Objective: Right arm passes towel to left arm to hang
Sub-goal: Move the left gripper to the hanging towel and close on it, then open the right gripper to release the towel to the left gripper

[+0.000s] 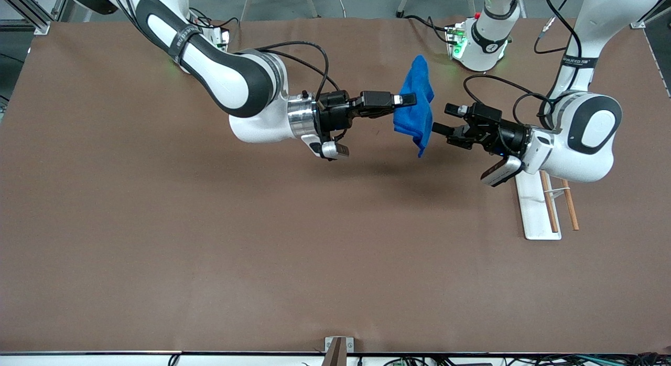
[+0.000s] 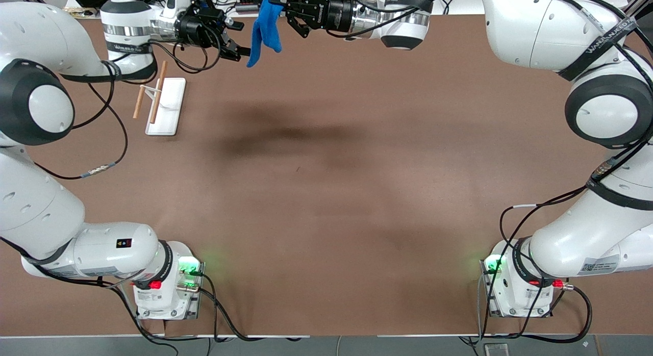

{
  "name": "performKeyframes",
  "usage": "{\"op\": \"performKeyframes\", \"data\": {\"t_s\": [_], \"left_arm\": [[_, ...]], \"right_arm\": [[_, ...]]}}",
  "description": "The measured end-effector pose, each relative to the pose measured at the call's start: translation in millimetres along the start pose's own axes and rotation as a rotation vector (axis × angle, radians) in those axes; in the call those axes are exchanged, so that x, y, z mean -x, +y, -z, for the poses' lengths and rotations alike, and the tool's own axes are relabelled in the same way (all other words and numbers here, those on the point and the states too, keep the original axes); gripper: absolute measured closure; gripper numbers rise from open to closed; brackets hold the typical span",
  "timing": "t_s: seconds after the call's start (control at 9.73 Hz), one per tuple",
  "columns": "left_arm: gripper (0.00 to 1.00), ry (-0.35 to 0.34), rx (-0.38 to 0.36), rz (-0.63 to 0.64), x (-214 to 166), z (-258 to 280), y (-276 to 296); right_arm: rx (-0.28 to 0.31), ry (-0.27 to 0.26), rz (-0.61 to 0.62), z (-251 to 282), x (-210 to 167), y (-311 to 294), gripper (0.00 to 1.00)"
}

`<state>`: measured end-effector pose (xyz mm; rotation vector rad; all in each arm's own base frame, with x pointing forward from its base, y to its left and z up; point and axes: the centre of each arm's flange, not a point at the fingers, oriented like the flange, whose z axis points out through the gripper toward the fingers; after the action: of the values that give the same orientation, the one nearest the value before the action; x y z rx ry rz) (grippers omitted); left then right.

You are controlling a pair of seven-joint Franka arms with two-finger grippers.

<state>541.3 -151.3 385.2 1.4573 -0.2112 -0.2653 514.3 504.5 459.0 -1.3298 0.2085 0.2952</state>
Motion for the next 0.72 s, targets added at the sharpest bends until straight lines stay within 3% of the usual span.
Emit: {"op": "performKeyframes", "data": {"t_s": [0.62,0.72], "left_arm": [[0.23,0.035,0.085,0.004,-2,-21,-5],[0.41,0.039,0.084,-0.003,-2,-20,-4]], "right_arm": [[0.0,-0.001,0.001,0,0,0,0.95],[0.0,-0.001,0.002,-1,1,0,0.95]]}}
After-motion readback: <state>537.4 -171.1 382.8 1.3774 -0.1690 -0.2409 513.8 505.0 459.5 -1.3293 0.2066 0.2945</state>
